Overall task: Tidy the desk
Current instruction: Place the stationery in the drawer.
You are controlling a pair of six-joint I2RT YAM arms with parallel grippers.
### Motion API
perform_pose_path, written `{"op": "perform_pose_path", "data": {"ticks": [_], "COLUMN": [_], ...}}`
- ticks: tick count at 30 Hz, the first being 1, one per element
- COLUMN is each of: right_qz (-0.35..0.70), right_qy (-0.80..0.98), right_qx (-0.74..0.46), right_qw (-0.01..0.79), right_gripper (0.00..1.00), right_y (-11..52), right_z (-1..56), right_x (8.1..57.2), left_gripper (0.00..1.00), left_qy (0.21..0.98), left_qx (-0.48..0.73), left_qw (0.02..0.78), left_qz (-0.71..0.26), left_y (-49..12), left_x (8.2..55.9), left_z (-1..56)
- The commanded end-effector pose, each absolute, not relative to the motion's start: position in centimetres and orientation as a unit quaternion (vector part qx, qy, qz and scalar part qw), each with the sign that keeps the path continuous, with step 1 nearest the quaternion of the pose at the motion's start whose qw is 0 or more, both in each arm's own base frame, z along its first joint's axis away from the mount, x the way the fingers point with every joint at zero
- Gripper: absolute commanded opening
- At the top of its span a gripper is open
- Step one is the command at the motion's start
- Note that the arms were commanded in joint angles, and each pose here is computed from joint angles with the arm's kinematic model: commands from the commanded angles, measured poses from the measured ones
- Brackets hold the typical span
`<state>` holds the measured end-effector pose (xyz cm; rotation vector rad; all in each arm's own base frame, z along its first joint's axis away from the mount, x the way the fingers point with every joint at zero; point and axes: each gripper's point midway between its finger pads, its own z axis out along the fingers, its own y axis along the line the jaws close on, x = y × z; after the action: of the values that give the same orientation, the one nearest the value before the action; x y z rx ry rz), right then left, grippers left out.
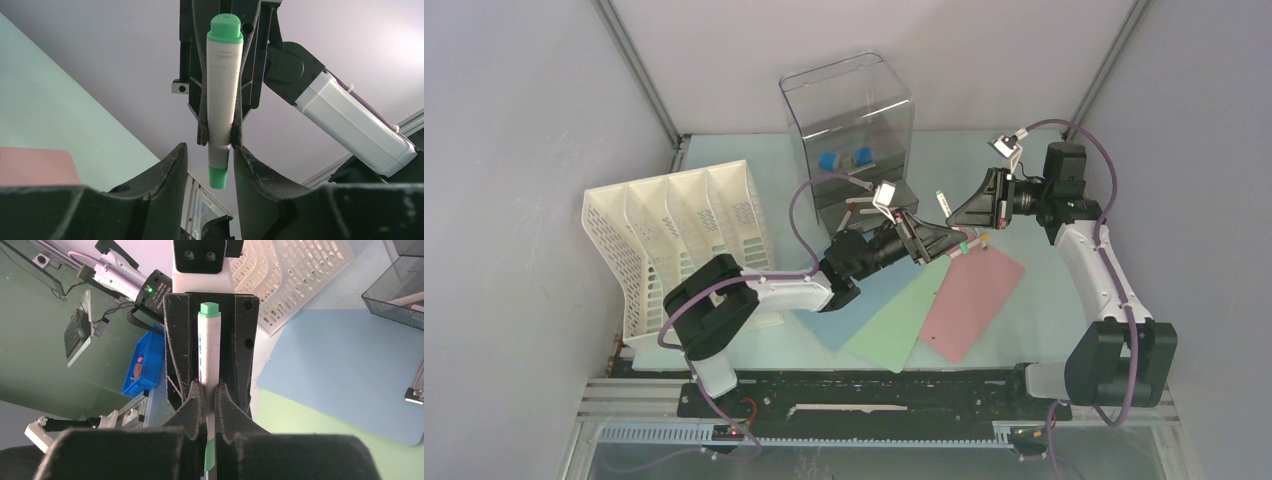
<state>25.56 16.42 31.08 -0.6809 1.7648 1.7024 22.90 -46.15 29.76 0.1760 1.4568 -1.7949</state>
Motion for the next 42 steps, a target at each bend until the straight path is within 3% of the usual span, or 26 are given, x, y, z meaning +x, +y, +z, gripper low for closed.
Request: {"op": "perform_pose_path", "data": {"ticks": [1, 7, 12, 17, 20, 23, 25, 26, 35, 42], "right_qz": [0.653, 0.653, 0.654, 0.65, 0.647, 0.646, 0.647, 0.647, 0.643, 0.64], "right_qy": [0.639, 0.638, 0.637, 0.638, 0.642, 0.644, 0.644, 0.645, 0.649, 0.653], "right_qx": [-0.283, -0.284, -0.285, -0.286, -0.283, -0.28, -0.279, -0.278, -0.273, -0.266], "right_qw": [0.292, 0.292, 0.292, 0.297, 0.3, 0.299, 0.299, 0.298, 0.301, 0.305], "right_gripper": [0.0, 0.0, 0.0, 0.0, 0.2, 0.56, 0.97, 0.99, 1.0, 1.0], "right_y": [16.3, 16.3, 16.3, 16.3, 16.3, 16.3, 16.3, 16.3, 16.1, 15.9], "right_z": [32.5, 32.4, 32.4, 32.2, 32.1, 31.9, 31.8, 31.7, 31.5, 31.4], "right_x": [24.2, 24.3, 24.2, 24.3, 24.6, 24.8, 24.9, 25.0, 25.3, 25.6], "left_gripper": [0.4, 0.25, 0.01, 0.0, 0.0, 0.0, 0.0, 0.0, 0.0, 0.0], "left_qy": [0.545, 0.548, 0.548, 0.549, 0.551, 0.553, 0.557, 0.56, 0.634, 0.731], "left_qx": [0.074, 0.076, 0.078, 0.082, 0.086, 0.089, 0.092, 0.092, 0.106, 0.151], "left_qw": [0.405, 0.4, 0.4, 0.408, 0.421, 0.435, 0.445, 0.45, 0.488, 0.518], "left_qz": [-0.731, -0.731, -0.73, -0.725, -0.716, -0.705, -0.696, -0.69, -0.591, -0.417], "left_y": [-46.5, -46.8, -46.8, -46.4, -45.8, -44.9, -44.2, -43.8, -39.0, -34.4], "left_x": [22.5, 22.5, 22.5, 22.3, 22.3, 22.3, 22.4, 22.5, 24.1, 26.1], "left_z": [32.1, 31.7, 31.6, 31.5, 31.3, 31.2, 30.9, 30.8, 26.5, 22.4]}}
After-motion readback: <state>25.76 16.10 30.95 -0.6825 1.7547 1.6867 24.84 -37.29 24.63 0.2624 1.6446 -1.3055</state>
